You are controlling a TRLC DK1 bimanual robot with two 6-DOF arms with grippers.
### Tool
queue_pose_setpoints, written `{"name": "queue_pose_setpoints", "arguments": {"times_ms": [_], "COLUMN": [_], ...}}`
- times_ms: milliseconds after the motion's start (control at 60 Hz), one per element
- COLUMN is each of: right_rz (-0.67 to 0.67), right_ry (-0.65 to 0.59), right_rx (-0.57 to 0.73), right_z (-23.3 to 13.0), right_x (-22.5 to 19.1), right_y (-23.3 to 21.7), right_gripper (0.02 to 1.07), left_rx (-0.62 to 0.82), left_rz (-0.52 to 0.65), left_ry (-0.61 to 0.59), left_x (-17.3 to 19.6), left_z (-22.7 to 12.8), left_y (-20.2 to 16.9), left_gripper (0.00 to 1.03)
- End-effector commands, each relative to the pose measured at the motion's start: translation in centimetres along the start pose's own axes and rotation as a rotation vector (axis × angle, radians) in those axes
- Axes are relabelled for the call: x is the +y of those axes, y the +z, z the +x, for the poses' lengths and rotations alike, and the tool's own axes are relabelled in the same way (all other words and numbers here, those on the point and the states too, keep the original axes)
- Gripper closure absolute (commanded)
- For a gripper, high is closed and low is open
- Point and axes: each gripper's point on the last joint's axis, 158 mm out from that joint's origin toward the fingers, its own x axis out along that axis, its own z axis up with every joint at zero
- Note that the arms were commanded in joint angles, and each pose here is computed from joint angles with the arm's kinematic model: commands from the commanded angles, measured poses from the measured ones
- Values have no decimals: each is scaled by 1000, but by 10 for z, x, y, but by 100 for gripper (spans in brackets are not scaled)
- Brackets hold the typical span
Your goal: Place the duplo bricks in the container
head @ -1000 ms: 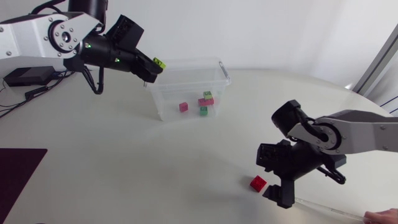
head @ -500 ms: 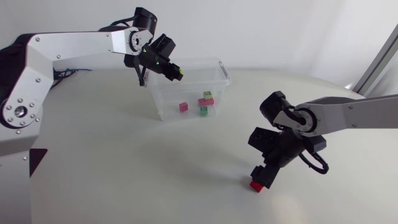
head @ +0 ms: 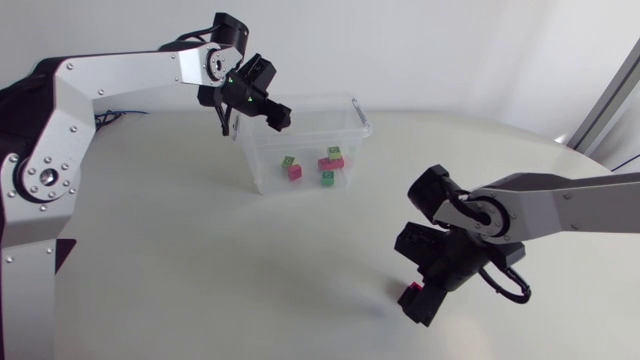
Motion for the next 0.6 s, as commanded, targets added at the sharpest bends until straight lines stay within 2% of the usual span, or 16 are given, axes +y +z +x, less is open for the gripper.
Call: {"name": "queue_pose_setpoints", "arguments": {"times_ms": [0, 83, 183, 233, 300, 333, 400, 433, 483, 583], "right_rz": [29, 35, 36, 34, 33, 33, 30, 27, 27, 24], "right_ry": [7, 2, -1, -3, -19, -23, -36, -39, -40, -50], "right_rx": [33, 34, 37, 34, 22, 16, 25, 25, 22, 7], "right_z": [11, 16, 20, 22, 22, 22, 21, 19, 16, -1], "right_x": [3, 0, -1, -2, -5, -6, -8, -8, -8, -8], "right_y": [-12, -13, -13, -12, -9, -8, -9, -9, -8, -6], "right_gripper": [17, 18, 29, 40, 65, 71, 72, 77, 77, 78], "left_rx": [-25, -52, -87, -118, -163, -182, -236, -265, -278, -282], "left_rz": [-35, -33, -26, -20, -19, -15, -1, 3, -1, -6], "left_ry": [29, 39, 53, 65, 78, 87, 104, 111, 118, 139], "left_x": [13, 13, 10, 6, 1, -2, -10, -15, -18, -29], "left_z": [-21, -48, -83, -112, -149, -164, -195, -212, -225, -258], "left_y": [12, 22, 33, 40, 46, 48, 50, 50, 47, 25], "left_gripper": [4, 4, 4, 4, 4, 4, 4, 4, 4, 4]}}
